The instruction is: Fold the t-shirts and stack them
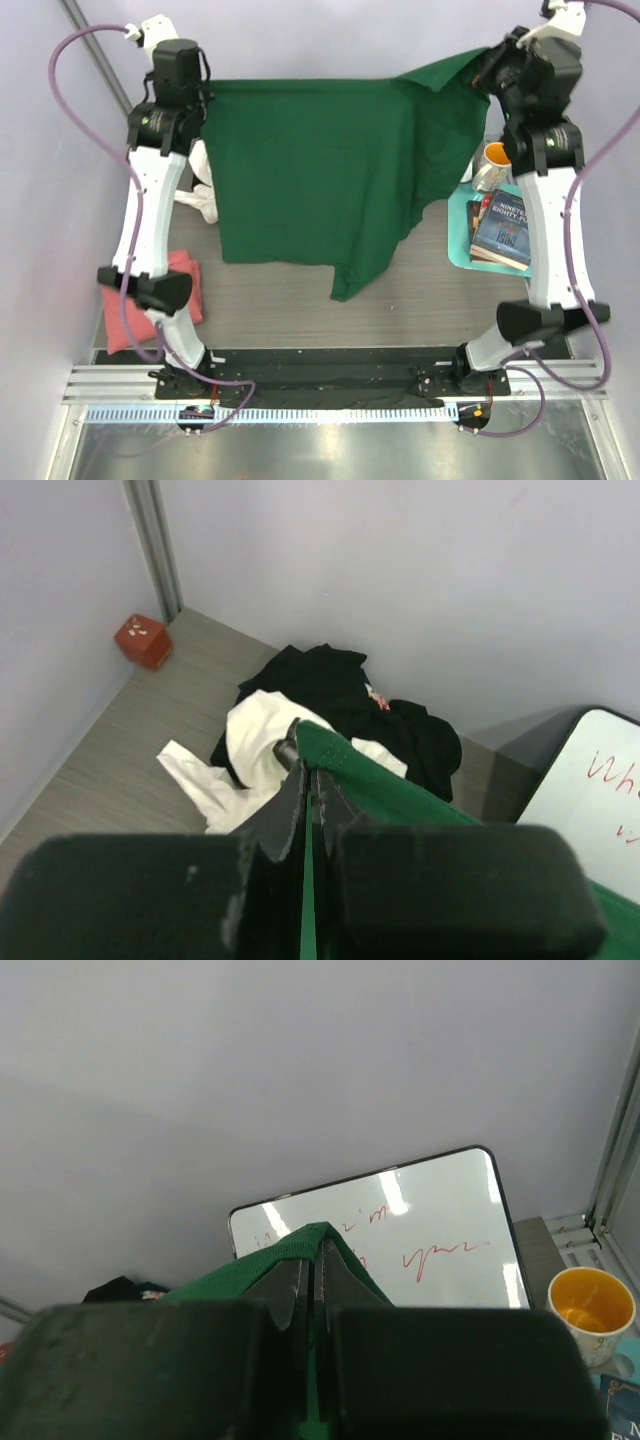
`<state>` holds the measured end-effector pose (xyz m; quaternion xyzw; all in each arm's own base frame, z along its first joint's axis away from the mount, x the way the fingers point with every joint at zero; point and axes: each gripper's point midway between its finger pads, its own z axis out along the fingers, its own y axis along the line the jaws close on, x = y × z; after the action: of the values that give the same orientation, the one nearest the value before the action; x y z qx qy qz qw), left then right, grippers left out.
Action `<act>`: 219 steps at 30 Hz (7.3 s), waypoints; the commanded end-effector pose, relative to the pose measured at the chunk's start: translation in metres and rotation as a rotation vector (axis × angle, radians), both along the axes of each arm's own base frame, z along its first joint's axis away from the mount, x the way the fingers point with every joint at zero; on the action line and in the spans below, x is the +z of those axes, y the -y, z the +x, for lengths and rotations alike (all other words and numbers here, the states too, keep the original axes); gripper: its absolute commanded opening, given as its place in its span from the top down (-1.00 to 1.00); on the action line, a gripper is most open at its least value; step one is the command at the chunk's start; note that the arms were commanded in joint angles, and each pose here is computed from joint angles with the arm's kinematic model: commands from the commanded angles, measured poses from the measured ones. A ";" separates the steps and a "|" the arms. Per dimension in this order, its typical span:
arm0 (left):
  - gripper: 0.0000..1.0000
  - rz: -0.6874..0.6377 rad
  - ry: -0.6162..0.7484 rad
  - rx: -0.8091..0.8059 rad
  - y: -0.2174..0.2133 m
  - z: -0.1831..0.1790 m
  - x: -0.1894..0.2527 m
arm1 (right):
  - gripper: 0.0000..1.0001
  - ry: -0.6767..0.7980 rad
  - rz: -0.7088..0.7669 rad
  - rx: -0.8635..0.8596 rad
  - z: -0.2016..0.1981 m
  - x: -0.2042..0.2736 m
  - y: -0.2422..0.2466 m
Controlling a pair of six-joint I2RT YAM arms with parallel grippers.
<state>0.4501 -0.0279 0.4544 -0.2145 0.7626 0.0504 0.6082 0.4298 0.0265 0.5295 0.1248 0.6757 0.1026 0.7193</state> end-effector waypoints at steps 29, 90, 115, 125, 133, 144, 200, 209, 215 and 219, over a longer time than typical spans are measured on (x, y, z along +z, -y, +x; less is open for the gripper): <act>0.99 -0.143 -0.061 -0.008 -0.010 -0.077 -0.030 | 0.97 0.037 0.141 -0.021 -0.055 0.000 0.026; 1.00 -0.087 -0.317 -0.018 -0.011 -0.053 -0.154 | 0.98 -0.235 0.208 -0.057 -0.071 -0.145 0.042; 0.99 -0.176 -0.772 -0.112 0.004 -0.206 -0.281 | 0.98 -0.490 0.552 -0.242 -0.234 -0.282 0.027; 0.99 -0.175 -0.854 -0.081 -0.001 -0.247 -0.304 | 0.97 -0.624 0.618 -0.199 -0.265 -0.310 0.007; 0.99 -0.298 -0.935 -0.097 0.025 -0.240 -0.322 | 0.98 -0.882 0.716 -0.144 -0.268 -0.371 -0.019; 0.99 -0.354 -1.119 -0.094 0.043 -0.245 -0.367 | 0.98 -0.998 0.743 -0.215 -0.273 -0.410 -0.017; 0.13 -0.133 -0.980 -0.312 0.137 -0.105 -0.353 | -0.12 -0.894 0.366 0.179 0.015 -0.401 -0.028; 0.14 -0.115 -0.998 -0.349 0.148 -0.117 -0.367 | -0.06 -1.029 0.307 0.197 0.010 -0.453 -0.059; 0.29 -0.081 -1.027 -0.387 0.162 -0.126 -0.379 | 0.22 -1.113 0.269 0.135 0.009 -0.485 -0.058; 0.99 -0.052 -1.099 -0.425 0.179 -0.141 -0.398 | 0.47 -1.147 0.232 0.058 0.012 -0.500 -0.047</act>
<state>0.3175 -0.1891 0.0736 -0.0462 0.9901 0.0100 0.1318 0.4293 0.0899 0.0330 0.2098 0.9430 0.1605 0.2025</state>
